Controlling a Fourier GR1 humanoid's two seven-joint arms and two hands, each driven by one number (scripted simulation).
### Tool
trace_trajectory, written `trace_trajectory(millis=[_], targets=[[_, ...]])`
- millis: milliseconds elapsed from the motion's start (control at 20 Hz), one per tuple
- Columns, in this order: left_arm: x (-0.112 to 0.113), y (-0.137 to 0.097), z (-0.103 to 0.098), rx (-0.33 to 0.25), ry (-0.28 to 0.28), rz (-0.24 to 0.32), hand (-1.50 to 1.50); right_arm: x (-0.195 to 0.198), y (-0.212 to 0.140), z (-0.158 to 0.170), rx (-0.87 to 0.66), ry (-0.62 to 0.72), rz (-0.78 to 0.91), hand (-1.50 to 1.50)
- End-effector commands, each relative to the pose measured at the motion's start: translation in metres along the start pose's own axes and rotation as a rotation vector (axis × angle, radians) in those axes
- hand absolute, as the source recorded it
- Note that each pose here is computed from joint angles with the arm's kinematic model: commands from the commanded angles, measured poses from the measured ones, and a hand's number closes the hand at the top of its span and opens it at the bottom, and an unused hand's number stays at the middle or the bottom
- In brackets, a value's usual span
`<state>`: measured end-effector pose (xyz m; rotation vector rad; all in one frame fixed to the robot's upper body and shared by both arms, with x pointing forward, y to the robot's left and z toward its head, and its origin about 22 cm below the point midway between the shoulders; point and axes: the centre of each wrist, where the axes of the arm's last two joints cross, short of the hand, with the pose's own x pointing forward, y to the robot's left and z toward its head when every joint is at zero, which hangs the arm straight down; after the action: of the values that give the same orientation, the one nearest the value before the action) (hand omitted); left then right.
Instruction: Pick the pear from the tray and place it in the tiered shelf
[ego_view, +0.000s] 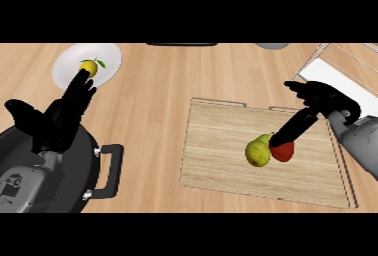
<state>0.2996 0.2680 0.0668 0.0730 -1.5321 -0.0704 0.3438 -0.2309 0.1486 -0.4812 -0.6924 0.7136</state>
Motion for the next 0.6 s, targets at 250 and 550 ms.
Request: trace_trajectory(millis=[250, 550], targets=[[-0.014, 0.012, 0.002, 0.011, 0.001, 0.011, 0.0, 0.013, 0.028, -0.002, 0.058, 0.155, 0.12, -1.5], [0.013, 0.021, -0.002, 0.015, -0.003, -0.003, 0.0, 0.013, 0.037, -0.015, 0.069, 0.177, 0.137, -1.5]])
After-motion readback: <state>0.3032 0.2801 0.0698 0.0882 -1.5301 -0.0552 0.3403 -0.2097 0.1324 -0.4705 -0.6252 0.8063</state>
